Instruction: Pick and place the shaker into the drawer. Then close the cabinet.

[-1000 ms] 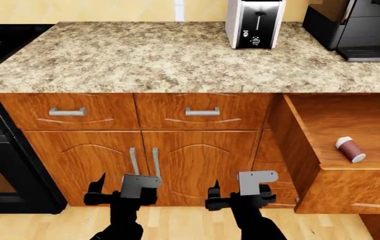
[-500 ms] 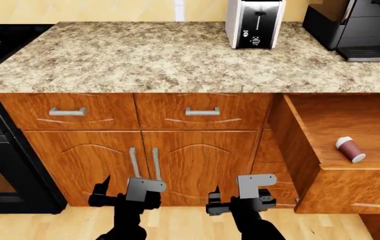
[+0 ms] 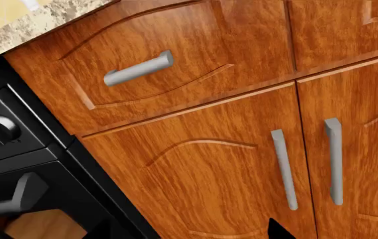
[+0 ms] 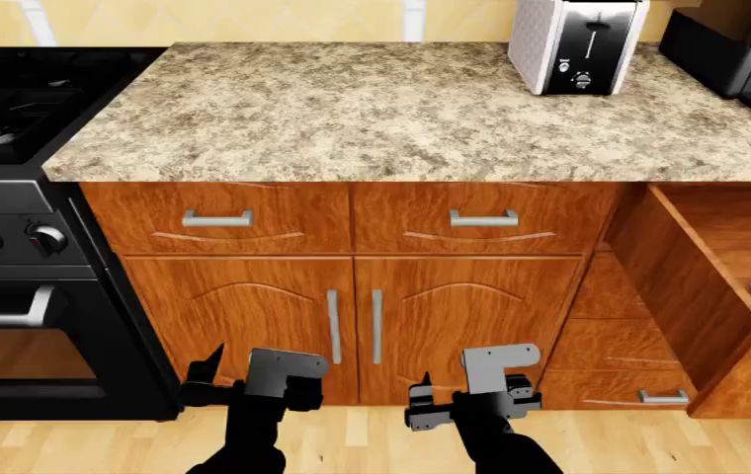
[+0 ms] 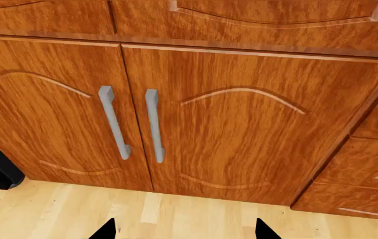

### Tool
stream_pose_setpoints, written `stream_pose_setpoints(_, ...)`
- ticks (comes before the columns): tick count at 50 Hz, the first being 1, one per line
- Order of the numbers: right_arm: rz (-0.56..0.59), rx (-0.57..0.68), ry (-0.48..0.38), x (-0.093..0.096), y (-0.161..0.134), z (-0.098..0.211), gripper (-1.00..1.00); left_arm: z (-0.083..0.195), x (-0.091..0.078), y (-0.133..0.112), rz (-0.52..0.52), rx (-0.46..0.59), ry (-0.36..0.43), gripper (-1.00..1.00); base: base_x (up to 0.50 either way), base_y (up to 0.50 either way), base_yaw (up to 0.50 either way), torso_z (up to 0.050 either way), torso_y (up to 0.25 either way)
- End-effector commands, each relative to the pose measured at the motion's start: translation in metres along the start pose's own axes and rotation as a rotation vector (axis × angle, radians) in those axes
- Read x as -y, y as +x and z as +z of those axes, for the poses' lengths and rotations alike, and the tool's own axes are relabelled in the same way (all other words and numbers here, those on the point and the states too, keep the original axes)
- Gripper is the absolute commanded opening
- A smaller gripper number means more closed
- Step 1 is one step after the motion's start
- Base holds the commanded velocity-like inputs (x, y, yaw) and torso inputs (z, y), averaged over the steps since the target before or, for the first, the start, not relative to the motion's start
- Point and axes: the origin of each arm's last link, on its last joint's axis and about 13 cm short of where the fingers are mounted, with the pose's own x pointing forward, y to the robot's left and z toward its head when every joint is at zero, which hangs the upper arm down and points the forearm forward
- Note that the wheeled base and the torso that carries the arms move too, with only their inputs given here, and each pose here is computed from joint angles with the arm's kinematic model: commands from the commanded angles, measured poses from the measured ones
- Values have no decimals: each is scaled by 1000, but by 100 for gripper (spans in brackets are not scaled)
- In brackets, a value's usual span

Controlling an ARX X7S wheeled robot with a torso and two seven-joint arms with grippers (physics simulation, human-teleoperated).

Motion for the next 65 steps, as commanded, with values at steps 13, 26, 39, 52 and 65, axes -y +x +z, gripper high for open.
stream_pose_setpoints(13,12,-5,2,0,1,-1,100,0,0,-1,-12,5,-13,100,-17,500,0,0,0)
stream_pose_setpoints(26,15,-3,19,0,1,-1,100,-2,0,-1,-21,-5,-16,100,-16,500,0,0,0)
stream_pose_setpoints(39,8,21,57,2,-1,1,100,-3,1,-2,-32,-14,-6,100,-6,214,0,0,0)
stream_pose_setpoints(52,-111,173,-46,11,-29,22,100,30,-21,-16,-70,211,-190,100,0,0,0,0,0)
stream_pose_setpoints(65,-314,553,-315,86,-181,189,100,161,-153,-39,27,595,-246,100,0,0,0,1,0)
